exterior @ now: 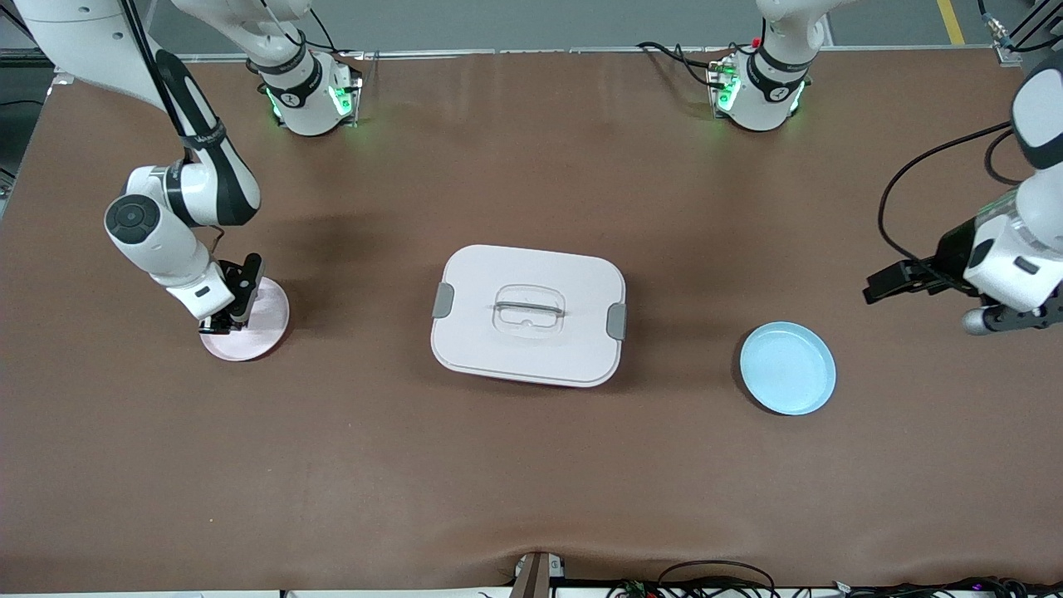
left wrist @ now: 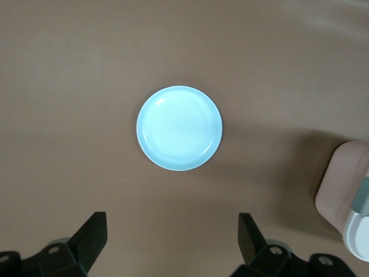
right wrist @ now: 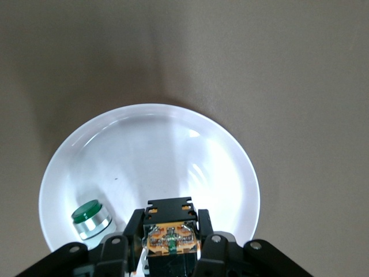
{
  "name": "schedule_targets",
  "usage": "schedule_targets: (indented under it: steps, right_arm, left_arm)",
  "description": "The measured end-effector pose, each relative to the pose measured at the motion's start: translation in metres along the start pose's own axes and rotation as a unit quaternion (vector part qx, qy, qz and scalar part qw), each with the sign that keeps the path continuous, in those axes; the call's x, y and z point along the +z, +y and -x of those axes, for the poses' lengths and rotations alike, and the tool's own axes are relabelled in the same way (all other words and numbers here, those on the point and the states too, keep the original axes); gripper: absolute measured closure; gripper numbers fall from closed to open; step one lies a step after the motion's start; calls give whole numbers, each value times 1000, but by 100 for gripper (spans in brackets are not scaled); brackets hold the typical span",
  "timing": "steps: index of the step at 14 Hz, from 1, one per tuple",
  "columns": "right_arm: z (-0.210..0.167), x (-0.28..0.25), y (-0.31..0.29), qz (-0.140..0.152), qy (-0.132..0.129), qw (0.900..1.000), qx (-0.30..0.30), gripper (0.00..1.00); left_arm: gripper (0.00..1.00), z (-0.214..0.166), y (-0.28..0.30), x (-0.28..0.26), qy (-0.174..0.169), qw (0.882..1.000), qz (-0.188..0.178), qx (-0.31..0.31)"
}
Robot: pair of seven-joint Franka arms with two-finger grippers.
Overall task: Transfer orange switch to right arm and place
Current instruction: 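Lower the switch onto the white plate with the right gripper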
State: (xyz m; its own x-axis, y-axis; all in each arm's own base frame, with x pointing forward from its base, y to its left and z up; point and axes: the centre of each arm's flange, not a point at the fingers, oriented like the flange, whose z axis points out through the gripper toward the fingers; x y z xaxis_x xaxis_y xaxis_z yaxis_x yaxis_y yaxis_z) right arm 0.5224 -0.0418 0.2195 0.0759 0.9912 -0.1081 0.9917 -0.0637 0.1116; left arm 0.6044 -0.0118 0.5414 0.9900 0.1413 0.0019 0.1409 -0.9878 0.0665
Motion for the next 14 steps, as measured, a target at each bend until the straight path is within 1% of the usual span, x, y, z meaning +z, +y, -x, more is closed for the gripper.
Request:
schedule_targets:
  steps: [2,5,11,14]
  right_arm:
    - [-2,6,-1,2,2,1000,-2,59]
    - [-4,10,-1,1,4,1000,-3,59]
    - [-8,21,-3,4,8,1000,-5,59]
    - [-9,25,-4,3,9,1000,-2,59]
  left_arm:
    - [0,7,-15,-17,2,1000,-6,25]
    - [0,18,-16,-34,7,999,-13,38]
    - [0,20,-10,-31,3,999,-14,43]
    - [0,22,1,-29,1,999,-15,52]
